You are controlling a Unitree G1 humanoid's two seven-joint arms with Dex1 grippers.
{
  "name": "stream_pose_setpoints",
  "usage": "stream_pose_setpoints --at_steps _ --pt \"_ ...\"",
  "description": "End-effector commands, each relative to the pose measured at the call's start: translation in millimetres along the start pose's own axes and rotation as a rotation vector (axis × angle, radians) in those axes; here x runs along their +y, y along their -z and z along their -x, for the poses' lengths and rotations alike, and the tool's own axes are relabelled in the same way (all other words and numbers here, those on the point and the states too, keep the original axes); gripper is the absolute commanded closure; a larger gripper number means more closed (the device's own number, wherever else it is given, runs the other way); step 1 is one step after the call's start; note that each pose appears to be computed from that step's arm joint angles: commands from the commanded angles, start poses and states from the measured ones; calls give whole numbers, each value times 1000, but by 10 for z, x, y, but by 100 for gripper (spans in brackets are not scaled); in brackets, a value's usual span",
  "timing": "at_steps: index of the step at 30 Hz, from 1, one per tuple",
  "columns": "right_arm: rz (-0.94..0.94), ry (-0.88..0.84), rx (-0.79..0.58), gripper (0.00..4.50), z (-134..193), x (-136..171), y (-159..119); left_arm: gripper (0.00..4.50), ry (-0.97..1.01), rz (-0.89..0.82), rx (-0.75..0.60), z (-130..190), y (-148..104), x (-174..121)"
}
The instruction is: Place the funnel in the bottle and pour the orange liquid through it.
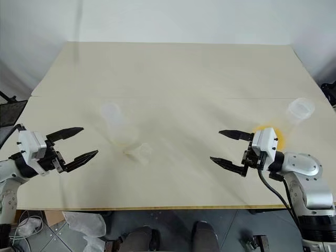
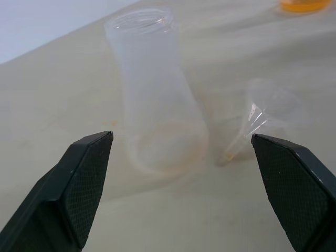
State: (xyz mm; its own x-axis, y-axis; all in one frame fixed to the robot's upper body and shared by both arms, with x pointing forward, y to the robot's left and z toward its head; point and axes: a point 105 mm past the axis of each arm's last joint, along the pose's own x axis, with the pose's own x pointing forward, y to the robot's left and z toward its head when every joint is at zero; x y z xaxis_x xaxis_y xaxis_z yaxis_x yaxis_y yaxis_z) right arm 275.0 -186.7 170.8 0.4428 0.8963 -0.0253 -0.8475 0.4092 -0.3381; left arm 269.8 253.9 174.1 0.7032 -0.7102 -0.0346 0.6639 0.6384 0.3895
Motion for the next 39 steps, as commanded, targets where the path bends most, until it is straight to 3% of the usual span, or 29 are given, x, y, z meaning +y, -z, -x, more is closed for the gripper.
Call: stream_pose_setpoints --at_steps 1,2,7,11,14,20,24,31,36,39 --pt "44 9 -54 3 -60 -6 -120 0 -54 65 60 53 65 72" --pt "44 10 -68 3 -90 -1 -141 0 -57 111 96 70 116 81" --pt "42 -18 -196 3 -412 73 -335 0 -172 253 11 397 152 105" --pt "56 -50 -257 3 -599 130 -473 0 -263 283 32 655 255 125" --pt "60 -60 -266 3 -655 153 -496 0 -253 269 16 648 227 97" --pt "54 -58 -229 3 -615 177 -401 0 -147 287 -121 224 -72 51" --pt "48 -34 -214 3 -571 177 -364 0 -55 288 -192 -257 -264 54" --pt "47 -15 -208 3 -545 218 -374 0 22 287 -176 -807 -264 104" --pt "45 4 -206 3 -533 247 -371 0 32 298 -168 -964 -248 156" --pt "41 22 -204 0 -521 265 -364 64 42 284 -204 -976 -309 174"
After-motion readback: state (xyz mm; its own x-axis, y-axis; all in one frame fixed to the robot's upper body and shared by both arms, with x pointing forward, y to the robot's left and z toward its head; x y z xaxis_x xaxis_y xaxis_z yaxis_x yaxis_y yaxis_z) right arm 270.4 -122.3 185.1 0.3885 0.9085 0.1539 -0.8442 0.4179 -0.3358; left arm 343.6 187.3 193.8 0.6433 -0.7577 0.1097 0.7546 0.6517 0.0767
